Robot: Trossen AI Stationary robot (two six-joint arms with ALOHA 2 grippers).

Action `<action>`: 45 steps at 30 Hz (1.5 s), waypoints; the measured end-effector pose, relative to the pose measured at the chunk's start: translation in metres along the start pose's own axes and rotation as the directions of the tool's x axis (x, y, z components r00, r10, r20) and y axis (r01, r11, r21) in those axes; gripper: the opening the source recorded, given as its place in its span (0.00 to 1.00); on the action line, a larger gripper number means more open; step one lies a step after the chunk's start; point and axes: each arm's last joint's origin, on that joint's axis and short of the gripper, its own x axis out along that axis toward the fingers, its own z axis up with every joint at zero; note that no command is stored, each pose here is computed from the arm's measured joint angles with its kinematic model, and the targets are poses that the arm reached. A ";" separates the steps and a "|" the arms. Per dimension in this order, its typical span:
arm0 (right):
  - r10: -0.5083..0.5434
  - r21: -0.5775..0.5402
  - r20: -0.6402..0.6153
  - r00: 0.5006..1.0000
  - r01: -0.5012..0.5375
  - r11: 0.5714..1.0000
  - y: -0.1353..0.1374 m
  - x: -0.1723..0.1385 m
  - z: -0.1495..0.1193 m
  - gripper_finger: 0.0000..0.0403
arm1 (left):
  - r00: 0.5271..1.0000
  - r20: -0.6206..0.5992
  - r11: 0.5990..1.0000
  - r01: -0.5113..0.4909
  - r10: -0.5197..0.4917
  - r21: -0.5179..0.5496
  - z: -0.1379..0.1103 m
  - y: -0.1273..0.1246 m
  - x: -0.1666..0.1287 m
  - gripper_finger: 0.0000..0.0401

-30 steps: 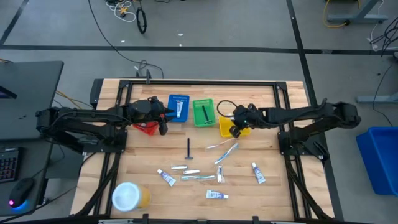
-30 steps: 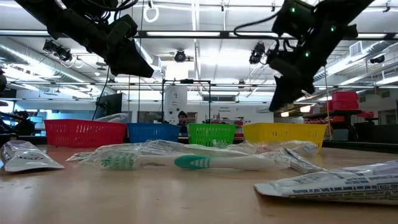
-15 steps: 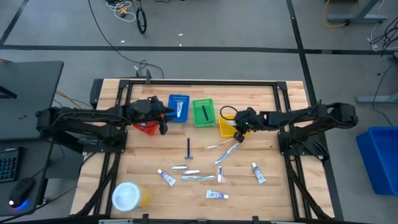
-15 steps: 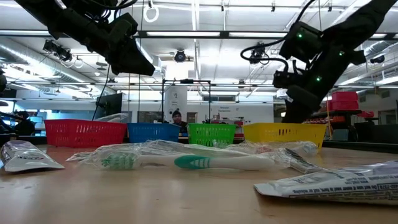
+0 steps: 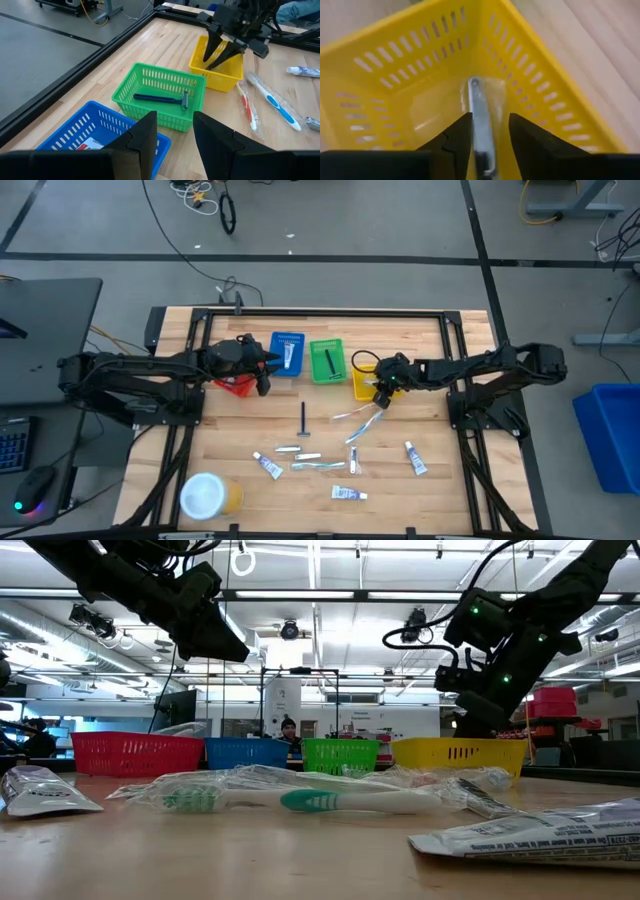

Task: Pick & Place Travel size toiletries
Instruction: Put the silver nail cutter into the yellow bin, then put the orange toothbrush into the red bin

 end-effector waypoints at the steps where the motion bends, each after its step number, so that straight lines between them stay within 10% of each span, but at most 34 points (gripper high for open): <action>1: 0.002 0.002 0.010 1.000 -0.002 1.000 0.000 0.000 0.001 0.37 | 1.000 0.000 1.000 0.000 0.000 0.000 0.000 0.000 0.000 0.34; 11: 0.049 -0.068 0.182 0.982 -0.037 0.997 0.006 -0.007 0.031 0.47 | 1.000 0.000 1.000 0.000 0.000 -0.026 0.000 0.000 0.000 0.34; 19: 0.311 -0.179 0.261 0.914 -0.271 0.946 0.028 -0.021 0.056 0.47 | 1.000 0.000 0.999 0.000 0.000 -0.048 0.000 0.000 0.000 0.34; 30: 0.459 -0.389 0.141 0.877 -0.378 0.840 0.078 -0.001 0.038 0.46 | 1.000 0.004 0.999 0.000 0.000 -0.047 0.000 0.000 0.000 0.34; 45: 0.388 -0.490 -0.134 0.912 -0.401 0.774 0.106 0.028 0.075 0.44 | 1.000 0.011 0.999 0.002 -0.001 -0.051 0.001 0.000 0.000 0.34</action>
